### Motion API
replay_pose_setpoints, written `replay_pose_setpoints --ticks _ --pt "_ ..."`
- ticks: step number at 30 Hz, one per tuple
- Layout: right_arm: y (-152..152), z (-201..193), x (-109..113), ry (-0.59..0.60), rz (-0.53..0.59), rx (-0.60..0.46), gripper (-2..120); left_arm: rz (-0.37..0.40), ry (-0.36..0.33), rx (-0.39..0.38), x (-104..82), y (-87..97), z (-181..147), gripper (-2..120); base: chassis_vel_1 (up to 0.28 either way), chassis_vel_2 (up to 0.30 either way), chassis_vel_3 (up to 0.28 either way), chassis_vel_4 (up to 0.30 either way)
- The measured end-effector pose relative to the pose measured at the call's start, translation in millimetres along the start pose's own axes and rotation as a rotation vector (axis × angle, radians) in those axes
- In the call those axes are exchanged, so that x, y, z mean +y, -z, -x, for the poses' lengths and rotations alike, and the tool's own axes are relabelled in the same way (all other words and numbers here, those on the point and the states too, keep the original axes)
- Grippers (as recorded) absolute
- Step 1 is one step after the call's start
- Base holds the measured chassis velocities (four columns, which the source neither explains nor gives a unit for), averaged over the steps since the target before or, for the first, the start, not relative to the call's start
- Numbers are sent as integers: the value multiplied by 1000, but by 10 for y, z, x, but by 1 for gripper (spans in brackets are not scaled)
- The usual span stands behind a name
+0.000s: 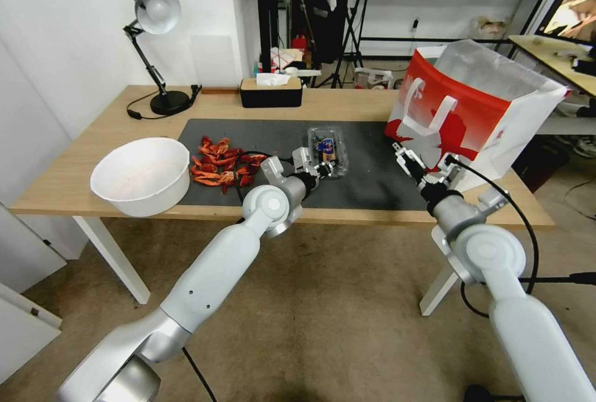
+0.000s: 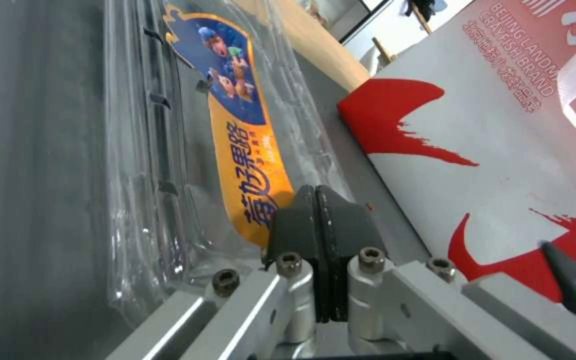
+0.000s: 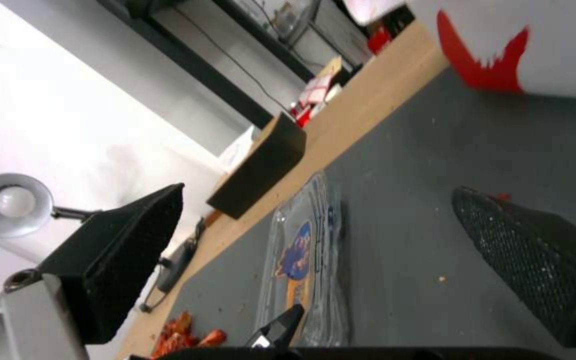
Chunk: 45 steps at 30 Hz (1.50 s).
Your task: Close the takeout container lid, then place the container into the takeout bag.
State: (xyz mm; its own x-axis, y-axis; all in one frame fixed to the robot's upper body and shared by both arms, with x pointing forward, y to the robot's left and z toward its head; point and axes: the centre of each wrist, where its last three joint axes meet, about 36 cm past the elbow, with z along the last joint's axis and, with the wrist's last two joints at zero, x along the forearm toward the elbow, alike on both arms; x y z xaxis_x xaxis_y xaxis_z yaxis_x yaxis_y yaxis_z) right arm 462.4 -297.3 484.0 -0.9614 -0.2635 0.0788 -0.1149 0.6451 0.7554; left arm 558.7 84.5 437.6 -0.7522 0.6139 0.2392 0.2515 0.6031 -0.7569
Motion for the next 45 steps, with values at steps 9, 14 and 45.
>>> replay_pose_setpoints --ticks 9,14,45 --pt "55 431 12 -33 -45 129 100 -10 4 -6 36 -12 -15 0 0 0 0 0" --pt "77 657 104 -30 -69 187 100 -12 7 -10 56 -5 -25 0 0 0 0 0" --pt "51 1374 272 -145 -78 415 100 -15 12 -17 67 4 -14 0 0 0 0 0"
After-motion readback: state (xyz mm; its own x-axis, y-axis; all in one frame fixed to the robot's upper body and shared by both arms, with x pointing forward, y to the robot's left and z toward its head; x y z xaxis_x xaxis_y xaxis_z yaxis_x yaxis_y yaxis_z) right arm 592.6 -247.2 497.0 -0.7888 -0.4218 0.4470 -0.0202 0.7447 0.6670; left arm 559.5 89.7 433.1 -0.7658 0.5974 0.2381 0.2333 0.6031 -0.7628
